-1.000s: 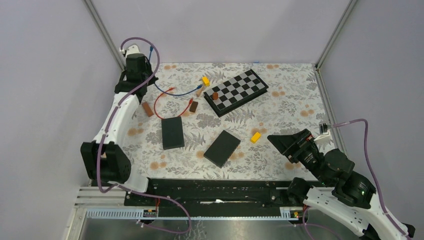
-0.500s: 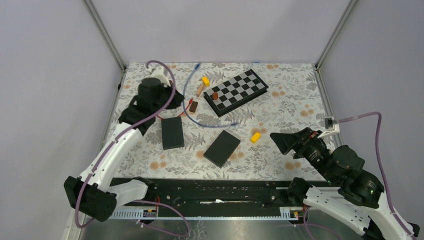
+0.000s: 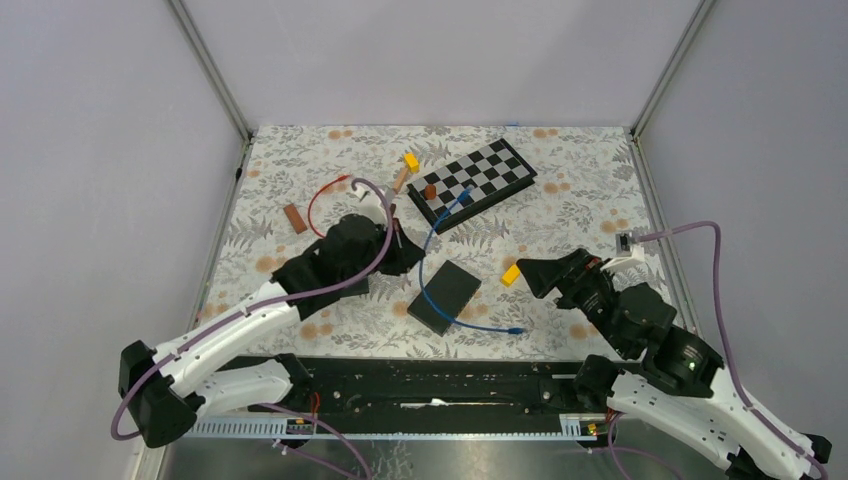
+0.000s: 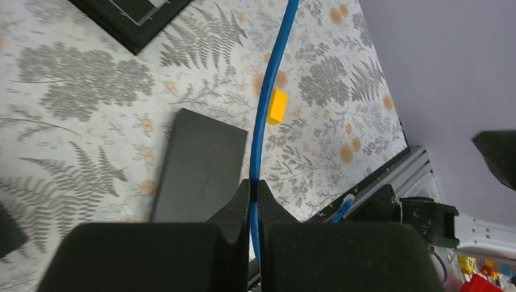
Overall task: Insert the plug into the switch port
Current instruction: Pick up the connector from the center of the board.
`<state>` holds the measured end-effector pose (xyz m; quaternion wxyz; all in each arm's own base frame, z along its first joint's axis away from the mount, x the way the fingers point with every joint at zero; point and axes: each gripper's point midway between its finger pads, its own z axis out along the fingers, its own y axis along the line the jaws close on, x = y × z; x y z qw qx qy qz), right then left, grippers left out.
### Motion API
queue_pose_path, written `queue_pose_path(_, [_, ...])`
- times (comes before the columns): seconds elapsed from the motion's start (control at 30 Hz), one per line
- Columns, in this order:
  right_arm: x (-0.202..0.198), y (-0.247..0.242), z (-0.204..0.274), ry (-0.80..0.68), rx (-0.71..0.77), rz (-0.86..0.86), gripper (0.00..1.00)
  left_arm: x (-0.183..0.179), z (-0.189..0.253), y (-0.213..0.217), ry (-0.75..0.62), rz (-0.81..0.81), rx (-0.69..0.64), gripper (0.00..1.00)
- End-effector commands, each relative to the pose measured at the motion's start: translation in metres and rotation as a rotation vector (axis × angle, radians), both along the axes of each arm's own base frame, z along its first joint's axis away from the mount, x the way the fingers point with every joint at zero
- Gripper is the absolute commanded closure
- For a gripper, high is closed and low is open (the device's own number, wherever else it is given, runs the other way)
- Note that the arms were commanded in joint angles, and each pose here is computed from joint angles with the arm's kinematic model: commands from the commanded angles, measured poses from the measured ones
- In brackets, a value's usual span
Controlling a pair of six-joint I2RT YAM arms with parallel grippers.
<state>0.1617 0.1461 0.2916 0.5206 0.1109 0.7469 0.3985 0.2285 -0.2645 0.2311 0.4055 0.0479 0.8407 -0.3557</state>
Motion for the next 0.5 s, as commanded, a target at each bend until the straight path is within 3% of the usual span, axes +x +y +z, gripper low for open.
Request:
queue_pose_path(0.0, [0.019,0.004,0.004,-0.003,0.133,-0.097,0.00,-0.005,0.022,-0.027,-0.046,0.038,-0.114,1.00])
queue_pose_path(0.47, [0.050,0.071,-0.012,0.169,0.287,-0.079,0.00,-0.050,0.026,-0.081,-0.059,-0.037,-0.137,1.00])
